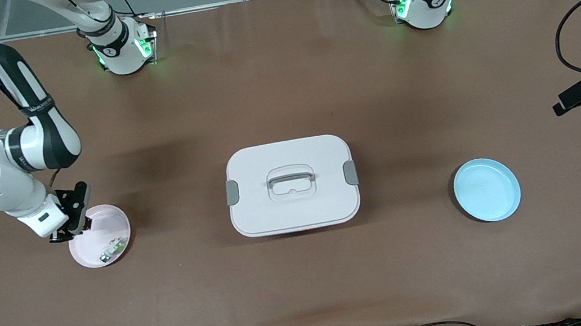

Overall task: Transfer orange switch to right arm and place
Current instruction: 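Carry the switch to the pink plate with the right gripper, then lower the switch onto the pink plate and open the right gripper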

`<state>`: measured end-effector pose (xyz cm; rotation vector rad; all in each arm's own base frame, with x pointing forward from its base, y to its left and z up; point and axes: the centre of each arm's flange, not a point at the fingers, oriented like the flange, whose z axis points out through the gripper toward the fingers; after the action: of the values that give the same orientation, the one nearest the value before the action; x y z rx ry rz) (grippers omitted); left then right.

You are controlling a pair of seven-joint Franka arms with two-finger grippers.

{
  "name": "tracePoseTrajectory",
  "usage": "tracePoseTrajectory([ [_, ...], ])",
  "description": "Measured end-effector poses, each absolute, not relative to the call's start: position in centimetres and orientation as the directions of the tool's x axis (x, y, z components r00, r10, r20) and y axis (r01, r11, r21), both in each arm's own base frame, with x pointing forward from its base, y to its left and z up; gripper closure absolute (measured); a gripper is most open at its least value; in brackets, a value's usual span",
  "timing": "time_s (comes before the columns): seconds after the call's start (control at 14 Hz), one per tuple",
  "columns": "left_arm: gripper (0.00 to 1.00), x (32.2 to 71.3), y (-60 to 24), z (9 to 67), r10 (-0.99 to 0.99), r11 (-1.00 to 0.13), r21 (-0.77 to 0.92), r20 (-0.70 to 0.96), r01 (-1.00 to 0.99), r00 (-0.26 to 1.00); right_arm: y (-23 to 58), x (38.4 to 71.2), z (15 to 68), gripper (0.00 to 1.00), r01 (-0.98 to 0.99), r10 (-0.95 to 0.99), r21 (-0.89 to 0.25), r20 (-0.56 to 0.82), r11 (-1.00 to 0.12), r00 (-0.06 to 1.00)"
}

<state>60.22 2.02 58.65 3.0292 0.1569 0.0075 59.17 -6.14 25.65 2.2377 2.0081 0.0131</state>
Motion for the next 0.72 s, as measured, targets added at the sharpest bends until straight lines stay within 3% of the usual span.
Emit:
tracePoseTrajectory([
  [0.72, 0.00, 60.7, 2.0, 59.3, 0.083, -0.993, 0.091, 0.068, 0.077, 0.994, -5.9, 59.0, 20.4, 0.58, 0.986, 0.993, 0.138, -0.057, -0.097, 0.106],
])
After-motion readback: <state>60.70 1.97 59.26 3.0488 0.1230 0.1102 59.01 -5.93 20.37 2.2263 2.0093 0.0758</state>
